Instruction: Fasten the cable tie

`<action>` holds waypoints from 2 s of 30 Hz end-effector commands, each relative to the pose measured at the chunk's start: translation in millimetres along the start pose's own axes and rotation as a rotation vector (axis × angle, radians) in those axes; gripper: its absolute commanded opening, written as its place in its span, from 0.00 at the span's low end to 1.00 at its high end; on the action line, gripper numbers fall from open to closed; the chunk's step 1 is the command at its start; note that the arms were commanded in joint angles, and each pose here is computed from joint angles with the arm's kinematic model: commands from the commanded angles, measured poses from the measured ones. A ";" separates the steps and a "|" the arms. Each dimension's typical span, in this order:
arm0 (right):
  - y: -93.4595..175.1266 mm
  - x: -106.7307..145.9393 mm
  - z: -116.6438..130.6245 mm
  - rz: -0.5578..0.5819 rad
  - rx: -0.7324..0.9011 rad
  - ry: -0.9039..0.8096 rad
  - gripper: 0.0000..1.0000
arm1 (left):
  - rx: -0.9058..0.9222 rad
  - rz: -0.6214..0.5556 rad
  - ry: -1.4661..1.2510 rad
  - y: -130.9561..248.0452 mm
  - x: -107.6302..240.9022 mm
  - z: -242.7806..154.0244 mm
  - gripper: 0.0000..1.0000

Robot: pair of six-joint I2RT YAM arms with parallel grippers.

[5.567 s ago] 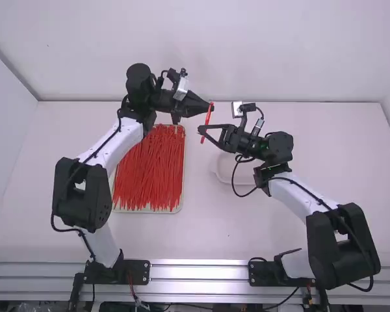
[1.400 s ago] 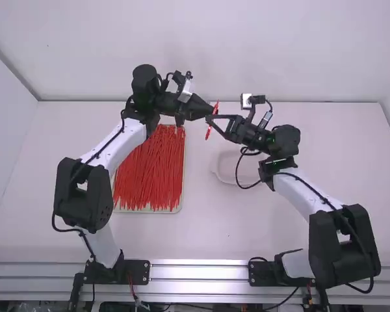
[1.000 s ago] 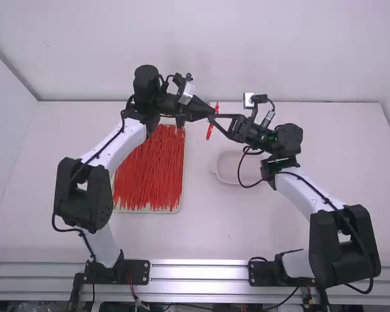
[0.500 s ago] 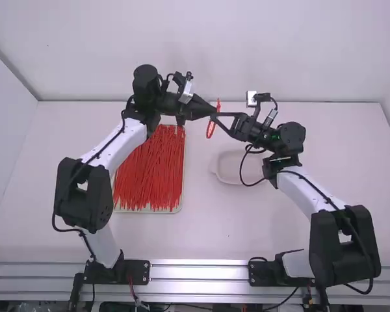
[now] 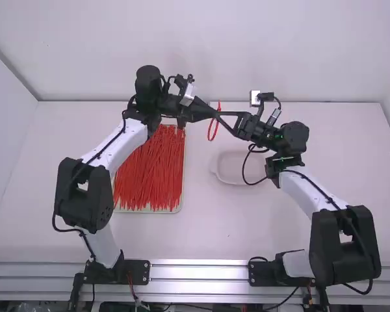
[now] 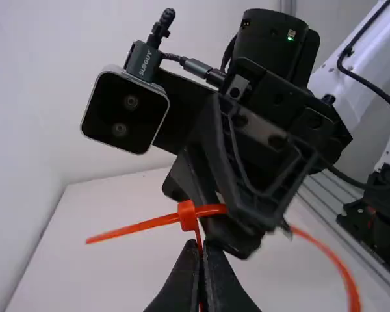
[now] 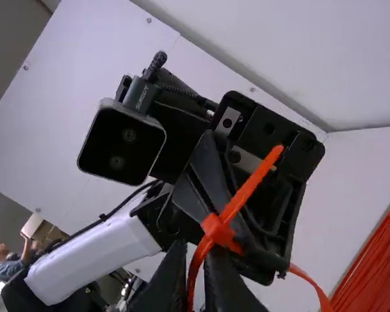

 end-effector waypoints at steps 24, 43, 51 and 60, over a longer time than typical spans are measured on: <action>12.3 -25.6 9.7 -0.104 -0.006 0.049 0.45 | 0.096 -0.019 0.057 -6.2 -10.2 -7.2 0.01; 7.9 -21.8 11.9 -0.087 -0.019 0.048 0.27 | 0.134 -0.027 0.041 -22.8 -12.4 -12.6 0.02; 8.3 -20.4 13.4 -0.067 -0.027 0.058 0.00 | 0.136 -0.026 0.049 -23.6 -12.1 -12.9 0.02; 13.9 -21.8 17.7 -0.049 -0.043 0.102 0.00 | 0.140 -0.023 0.099 -23.8 -5.5 -13.8 0.02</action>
Point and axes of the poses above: each hand's point on the last joint's axis, 136 mm out from that joint toward the fingers, its own y axis back along the fingers, its own z axis along the line the jaws close on, x = y × z, the point moved 8 cm from there along y, back along the fingers, and after that the axes turned 2 degrees about -y, right-handed, at the moved point
